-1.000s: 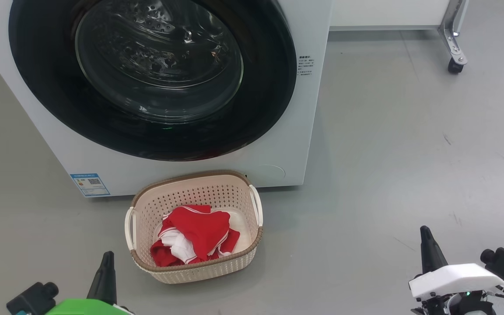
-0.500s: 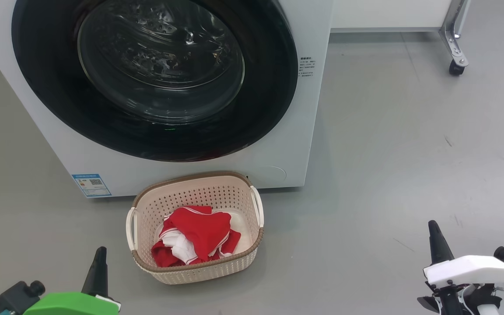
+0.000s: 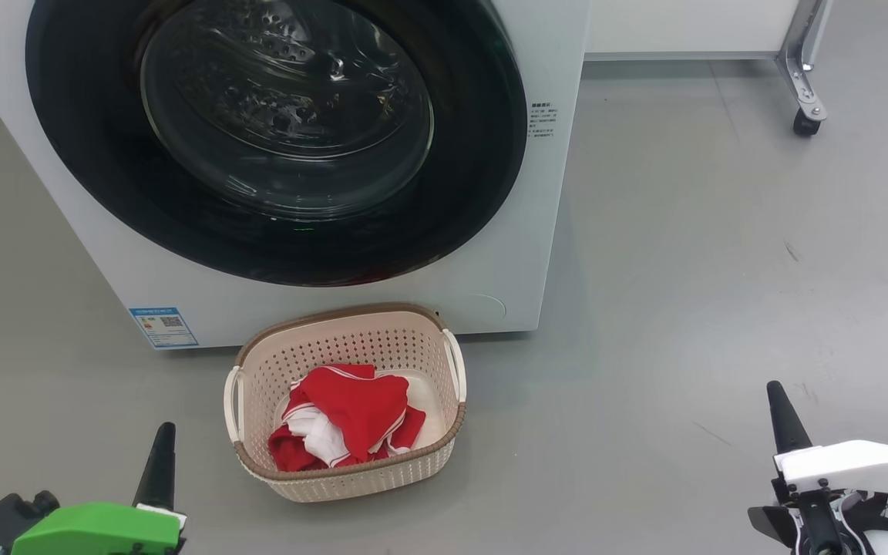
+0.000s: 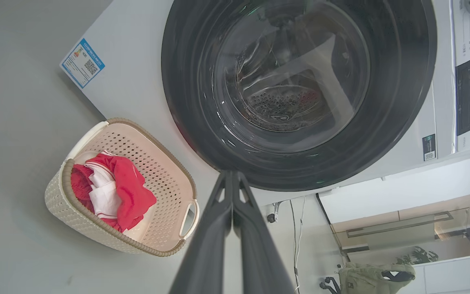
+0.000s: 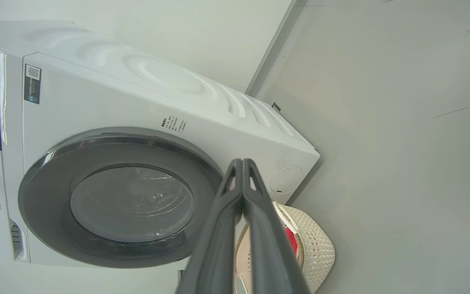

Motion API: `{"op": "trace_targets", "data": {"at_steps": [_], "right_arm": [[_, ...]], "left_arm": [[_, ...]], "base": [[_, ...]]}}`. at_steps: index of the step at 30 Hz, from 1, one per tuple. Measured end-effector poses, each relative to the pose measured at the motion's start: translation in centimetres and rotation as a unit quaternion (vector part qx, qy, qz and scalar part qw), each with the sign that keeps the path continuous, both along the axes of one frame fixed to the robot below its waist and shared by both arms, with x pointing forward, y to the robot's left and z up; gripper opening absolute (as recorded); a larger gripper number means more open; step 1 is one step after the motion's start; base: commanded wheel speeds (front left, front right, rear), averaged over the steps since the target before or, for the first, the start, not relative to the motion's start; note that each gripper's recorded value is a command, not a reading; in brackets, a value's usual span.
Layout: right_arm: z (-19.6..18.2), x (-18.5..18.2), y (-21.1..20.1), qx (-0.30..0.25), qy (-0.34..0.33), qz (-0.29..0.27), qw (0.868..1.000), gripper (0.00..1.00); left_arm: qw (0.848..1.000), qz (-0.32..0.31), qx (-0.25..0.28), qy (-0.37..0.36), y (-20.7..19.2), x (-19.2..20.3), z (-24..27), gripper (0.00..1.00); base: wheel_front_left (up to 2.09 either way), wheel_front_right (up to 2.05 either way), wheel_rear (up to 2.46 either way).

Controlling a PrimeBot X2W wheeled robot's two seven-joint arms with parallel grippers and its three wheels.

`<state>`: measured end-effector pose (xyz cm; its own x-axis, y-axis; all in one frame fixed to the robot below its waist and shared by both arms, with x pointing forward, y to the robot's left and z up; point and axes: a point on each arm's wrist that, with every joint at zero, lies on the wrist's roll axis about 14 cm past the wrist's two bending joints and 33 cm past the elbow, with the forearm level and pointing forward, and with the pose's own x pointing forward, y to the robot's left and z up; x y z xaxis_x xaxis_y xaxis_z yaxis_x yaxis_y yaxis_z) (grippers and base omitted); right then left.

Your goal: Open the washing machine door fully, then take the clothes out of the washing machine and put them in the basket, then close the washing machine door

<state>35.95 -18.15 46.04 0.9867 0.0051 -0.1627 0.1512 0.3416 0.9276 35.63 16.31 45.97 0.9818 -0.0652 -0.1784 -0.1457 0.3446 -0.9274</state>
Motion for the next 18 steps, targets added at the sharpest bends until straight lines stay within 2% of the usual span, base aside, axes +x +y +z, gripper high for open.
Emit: {"op": "trace_targets", "data": {"at_steps": [18], "right_arm": [[0.9, 0.8, -1.3, 0.115, -0.018, -0.026, 0.993, 0.0]], "left_arm": [[0.993, 0.027, -0.114, -0.017, 1.2, 1.0, 1.0, 0.0]], "base": [[0.0, 0.0, 0.0]]}}
